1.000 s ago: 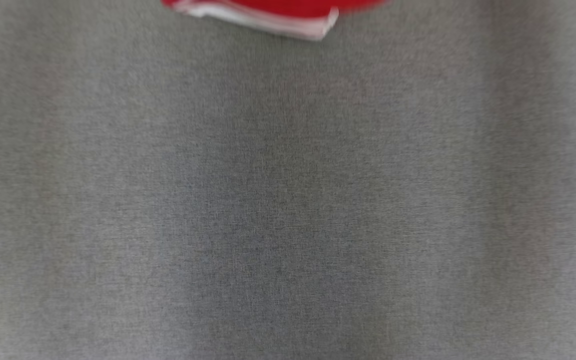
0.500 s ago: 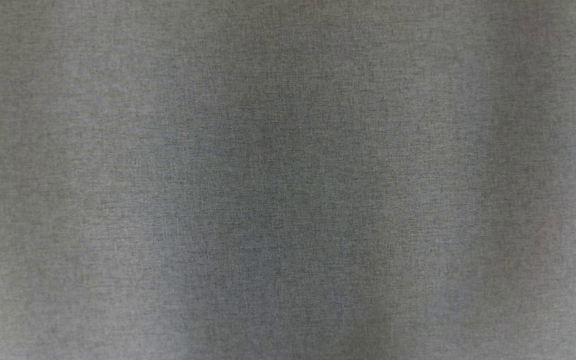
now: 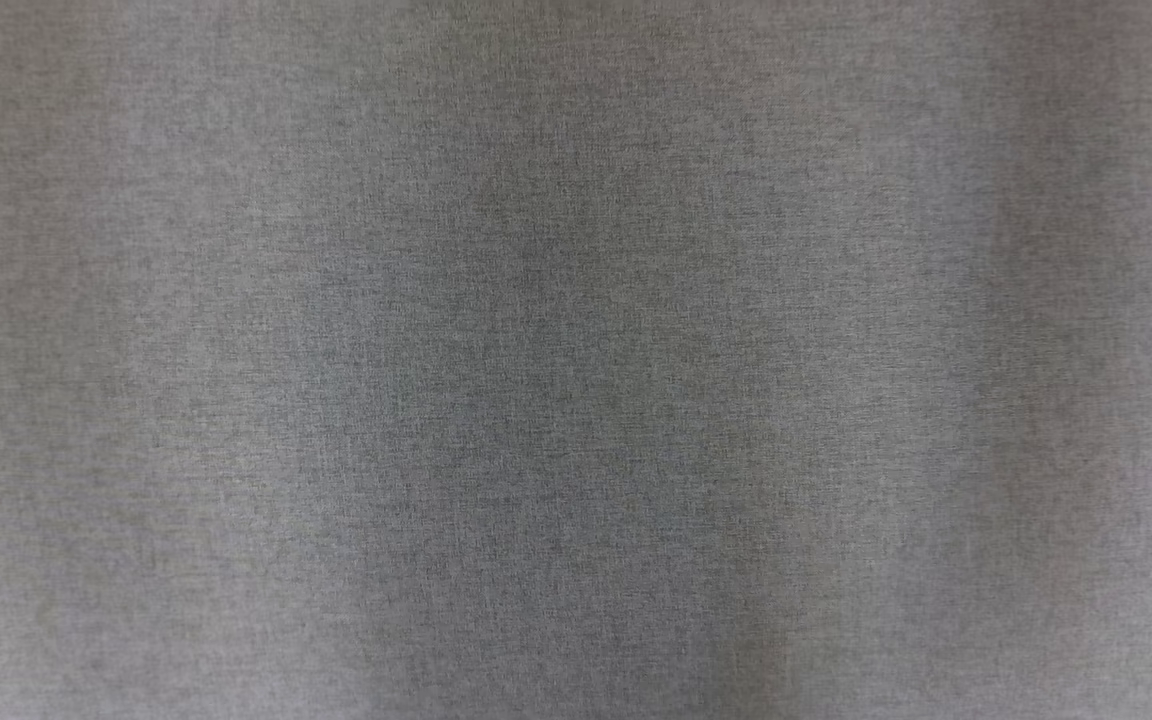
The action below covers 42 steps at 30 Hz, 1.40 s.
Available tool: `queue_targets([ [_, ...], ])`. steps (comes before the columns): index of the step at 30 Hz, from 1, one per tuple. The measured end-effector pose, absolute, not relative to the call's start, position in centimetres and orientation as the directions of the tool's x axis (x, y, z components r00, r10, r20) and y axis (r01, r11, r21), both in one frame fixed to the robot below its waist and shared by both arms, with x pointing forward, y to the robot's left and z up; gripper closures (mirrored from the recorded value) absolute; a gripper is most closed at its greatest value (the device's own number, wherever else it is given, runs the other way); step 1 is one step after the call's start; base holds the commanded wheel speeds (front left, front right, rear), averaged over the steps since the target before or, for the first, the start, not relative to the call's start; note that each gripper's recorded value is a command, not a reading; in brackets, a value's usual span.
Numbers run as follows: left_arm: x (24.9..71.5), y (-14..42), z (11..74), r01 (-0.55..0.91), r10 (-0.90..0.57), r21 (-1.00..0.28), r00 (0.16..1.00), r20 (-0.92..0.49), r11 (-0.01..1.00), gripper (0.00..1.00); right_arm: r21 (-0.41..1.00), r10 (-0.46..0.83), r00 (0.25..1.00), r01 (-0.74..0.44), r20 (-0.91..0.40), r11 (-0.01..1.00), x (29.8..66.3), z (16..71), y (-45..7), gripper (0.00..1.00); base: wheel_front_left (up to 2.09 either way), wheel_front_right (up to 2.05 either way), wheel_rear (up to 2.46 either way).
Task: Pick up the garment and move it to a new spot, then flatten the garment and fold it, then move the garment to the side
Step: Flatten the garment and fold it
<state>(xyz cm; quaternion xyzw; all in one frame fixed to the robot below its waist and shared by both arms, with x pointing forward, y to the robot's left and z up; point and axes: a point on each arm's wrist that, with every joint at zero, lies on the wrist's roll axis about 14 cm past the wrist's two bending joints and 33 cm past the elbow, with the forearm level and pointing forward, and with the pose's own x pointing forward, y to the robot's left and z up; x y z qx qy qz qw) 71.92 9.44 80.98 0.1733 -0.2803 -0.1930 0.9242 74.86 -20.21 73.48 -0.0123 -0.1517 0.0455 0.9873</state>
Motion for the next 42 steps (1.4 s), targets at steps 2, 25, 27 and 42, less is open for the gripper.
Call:
queue_targets([
  [2,72.2,9.5,80.7,0.262,-0.453,0.426,0.771,0.447,0.866,1.00,-0.043,0.095,0.950,-0.086,0.297,0.995,75.1,73.3,-20.2,1.00,0.00,0.00,0.00],
  [25,67.0,10.7,71.9,0.354,-0.358,0.109,0.785,0.506,0.929,1.00,0.078,0.172,0.965,-0.191,0.196,0.979,69.0,60.2,-19.0,1.00,0.00,0.00,0.00],
  [27,65.2,11.2,71.0,0.349,-0.340,0.080,0.794,0.504,0.934,1.00,0.099,0.185,0.966,-0.205,0.182,0.974,67.1,58.9,-18.8,1.00,0.00,0.00,0.00],
  [42,50.6,12.6,63.2,0.298,-0.244,-0.117,0.908,0.340,0.947,1.00,0.215,0.197,0.980,-0.191,-0.003,0.958,51.7,51.0,-20.2,1.00,0.00,0.00,0.00],
])
